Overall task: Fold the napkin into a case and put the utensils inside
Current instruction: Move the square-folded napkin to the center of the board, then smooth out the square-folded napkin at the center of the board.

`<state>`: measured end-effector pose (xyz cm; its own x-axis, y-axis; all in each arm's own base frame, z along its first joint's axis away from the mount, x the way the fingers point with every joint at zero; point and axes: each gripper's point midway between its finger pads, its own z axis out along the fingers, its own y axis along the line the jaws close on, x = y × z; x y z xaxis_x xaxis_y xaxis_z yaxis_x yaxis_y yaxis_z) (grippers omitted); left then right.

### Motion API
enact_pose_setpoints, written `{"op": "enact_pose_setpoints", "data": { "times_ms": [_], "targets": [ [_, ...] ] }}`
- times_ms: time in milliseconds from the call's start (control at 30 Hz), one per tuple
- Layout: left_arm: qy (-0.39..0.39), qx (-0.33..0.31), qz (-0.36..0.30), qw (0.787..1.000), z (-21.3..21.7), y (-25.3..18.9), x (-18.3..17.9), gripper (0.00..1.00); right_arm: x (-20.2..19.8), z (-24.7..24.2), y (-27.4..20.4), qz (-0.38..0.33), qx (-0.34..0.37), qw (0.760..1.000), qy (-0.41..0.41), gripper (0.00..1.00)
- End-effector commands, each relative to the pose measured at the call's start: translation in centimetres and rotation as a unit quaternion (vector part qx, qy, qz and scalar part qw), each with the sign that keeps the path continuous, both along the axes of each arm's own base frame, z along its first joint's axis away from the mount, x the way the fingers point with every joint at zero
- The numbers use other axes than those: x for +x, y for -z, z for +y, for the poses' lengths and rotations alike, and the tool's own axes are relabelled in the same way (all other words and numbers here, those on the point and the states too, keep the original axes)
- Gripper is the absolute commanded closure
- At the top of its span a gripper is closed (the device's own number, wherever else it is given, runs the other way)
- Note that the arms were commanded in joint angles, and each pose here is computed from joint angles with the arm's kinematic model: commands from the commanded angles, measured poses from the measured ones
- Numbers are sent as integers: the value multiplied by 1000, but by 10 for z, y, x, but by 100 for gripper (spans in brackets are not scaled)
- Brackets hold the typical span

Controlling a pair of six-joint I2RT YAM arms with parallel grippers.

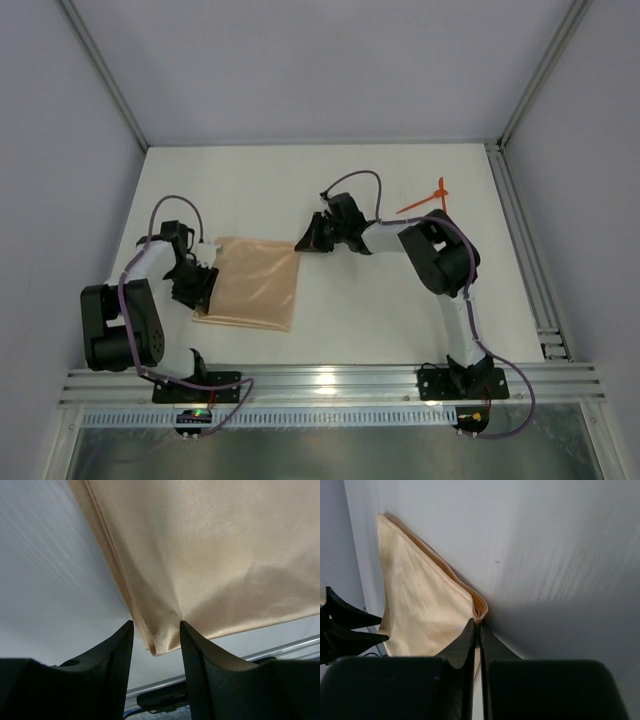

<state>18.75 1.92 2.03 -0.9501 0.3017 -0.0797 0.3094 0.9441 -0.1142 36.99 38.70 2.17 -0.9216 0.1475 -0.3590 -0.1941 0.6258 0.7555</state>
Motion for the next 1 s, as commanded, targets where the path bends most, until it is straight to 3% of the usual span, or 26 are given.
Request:
{"op": "enact_pose_setpoints", "data": {
  "times_ms": [0,167,467,500,567,633,700,833,967],
  "targets": [
    [18,-61,-70,996,-20,-24,38,56,7,-18,-38,-39,27,998,43,97],
    [18,-68,-110,991,-24,-45,70,50,-1,-77,-31,-32,1,994,106,97],
    [38,-74,-120,989,-48,-53,93,46,-25,-123,-26,-39,-34,987,152,96],
    [42,-72,-114,990,-51,-50,91,46,-26,-124,-25,-39,-36,987,152,92],
    [67,-75,-102,990,-66,-44,85,46,-29,-125,-23,-33,-41,988,147,75],
    [77,-76,-91,990,-74,-39,77,47,-33,-131,-28,-40,-51,987,150,67],
    [81,-73,-87,990,-76,-35,73,47,-34,-138,-36,-55,-63,984,157,66],
    [93,-60,-69,991,-77,-23,61,55,-45,-155,-53,-103,-135,972,162,66],
    [100,-34,-44,993,-68,-11,51,66,-62,-128,-82,-182,-168,960,127,66]
  ]
}}
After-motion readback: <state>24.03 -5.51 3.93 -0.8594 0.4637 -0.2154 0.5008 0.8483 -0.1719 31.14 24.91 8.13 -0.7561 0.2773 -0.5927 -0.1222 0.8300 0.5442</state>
